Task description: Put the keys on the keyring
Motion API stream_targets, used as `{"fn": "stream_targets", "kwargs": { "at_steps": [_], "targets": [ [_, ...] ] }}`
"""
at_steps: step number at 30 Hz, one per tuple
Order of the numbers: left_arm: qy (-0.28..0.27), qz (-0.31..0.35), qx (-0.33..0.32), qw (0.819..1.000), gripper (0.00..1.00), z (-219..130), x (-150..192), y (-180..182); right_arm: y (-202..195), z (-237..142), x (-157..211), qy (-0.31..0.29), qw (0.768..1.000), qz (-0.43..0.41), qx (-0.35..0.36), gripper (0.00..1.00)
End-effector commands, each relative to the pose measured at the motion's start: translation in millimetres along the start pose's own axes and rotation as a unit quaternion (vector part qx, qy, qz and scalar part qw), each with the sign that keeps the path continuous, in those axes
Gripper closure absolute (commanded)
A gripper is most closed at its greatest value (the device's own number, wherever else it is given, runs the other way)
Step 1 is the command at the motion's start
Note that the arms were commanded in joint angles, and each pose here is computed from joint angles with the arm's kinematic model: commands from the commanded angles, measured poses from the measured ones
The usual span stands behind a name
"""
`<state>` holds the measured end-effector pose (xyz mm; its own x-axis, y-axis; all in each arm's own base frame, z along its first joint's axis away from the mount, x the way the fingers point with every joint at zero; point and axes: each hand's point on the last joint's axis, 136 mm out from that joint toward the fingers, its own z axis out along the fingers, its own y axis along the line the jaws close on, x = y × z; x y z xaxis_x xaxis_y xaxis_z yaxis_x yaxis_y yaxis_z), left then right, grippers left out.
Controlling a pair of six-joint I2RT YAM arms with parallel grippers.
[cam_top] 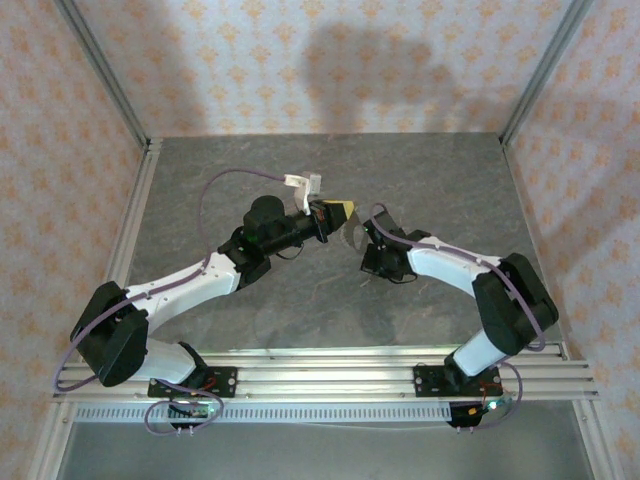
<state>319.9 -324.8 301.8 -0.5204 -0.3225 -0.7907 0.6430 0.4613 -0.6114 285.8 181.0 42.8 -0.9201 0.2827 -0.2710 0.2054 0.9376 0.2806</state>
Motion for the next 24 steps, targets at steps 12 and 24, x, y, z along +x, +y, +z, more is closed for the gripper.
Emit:
{"fn": "stream_targets", "kwargs": {
  "at_steps": [12,24],
  "targets": [
    [-0.027,0.015,0.019,0.999,1.00,-1.8,-18.7,-18.0,4.0,20.1,0.1,0.016,0.995,0.034,-0.089,1.00],
    [-0.027,0.015,0.020,0.999,1.00,0.1,-19.3,-19.3,-5.5,3.5,-6.4,-0.003,0.998,0.032,-0.059,0.76]
  ]
}}
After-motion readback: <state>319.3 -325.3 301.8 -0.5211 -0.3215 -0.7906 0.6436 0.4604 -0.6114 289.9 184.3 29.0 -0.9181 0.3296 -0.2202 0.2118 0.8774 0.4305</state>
